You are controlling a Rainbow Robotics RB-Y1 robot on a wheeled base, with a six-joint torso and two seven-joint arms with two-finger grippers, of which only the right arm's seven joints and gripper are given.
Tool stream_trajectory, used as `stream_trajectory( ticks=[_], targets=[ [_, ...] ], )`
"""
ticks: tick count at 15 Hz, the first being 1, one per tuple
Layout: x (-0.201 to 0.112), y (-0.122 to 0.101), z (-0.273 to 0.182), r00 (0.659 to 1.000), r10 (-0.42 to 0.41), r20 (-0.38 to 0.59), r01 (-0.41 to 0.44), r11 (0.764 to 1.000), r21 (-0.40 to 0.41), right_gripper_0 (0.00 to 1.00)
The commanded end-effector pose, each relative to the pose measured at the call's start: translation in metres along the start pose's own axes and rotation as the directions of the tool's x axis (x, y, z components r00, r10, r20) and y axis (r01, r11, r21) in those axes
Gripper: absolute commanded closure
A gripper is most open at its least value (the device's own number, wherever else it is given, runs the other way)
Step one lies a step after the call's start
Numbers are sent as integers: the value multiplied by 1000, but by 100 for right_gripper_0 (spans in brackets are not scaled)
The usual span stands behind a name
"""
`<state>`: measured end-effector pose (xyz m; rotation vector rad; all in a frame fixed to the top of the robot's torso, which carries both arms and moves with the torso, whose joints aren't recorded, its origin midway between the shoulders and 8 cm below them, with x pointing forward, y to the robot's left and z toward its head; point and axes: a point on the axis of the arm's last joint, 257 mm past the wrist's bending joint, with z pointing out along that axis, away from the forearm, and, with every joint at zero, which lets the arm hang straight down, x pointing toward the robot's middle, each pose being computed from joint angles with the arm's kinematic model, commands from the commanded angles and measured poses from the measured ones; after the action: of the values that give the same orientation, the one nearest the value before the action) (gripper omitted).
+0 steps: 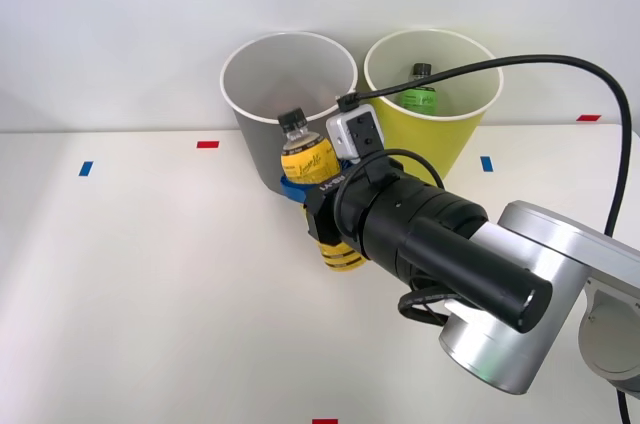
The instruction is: Put cans in the gray bin, plastic bottles in the light green bin
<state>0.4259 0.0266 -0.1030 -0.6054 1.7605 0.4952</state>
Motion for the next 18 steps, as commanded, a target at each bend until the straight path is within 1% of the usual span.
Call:
stream_trajectory(
  ticks=[1, 3, 6, 7, 9, 10, 11, 13, 15, 18],
  targets=[
    [-43, 2, -7, 986, 47, 158, -38, 998, -57, 100],
    [-74, 6, -12, 966, 77, 247, -56, 994, -91, 100],
    [-121, 10, -22, 921, 133, 367, -89, 987, -136, 100],
    [-131, 10, -24, 909, 143, 392, -94, 986, -140, 100],
    [-157, 2, -29, 872, 160, 462, -106, 984, -141, 100],
    [-166, -5, -28, 852, 173, 494, -113, 983, -148, 100],
    [-178, -14, -25, 822, 187, 538, -115, 980, -164, 100],
    [-190, -33, -21, 786, 192, 587, -118, 980, -162, 100],
    [-203, -64, -20, 765, 155, 625, -125, 988, -91, 100],
    [-213, -98, -16, 750, 120, 651, -146, 989, -14, 100]
  ],
)
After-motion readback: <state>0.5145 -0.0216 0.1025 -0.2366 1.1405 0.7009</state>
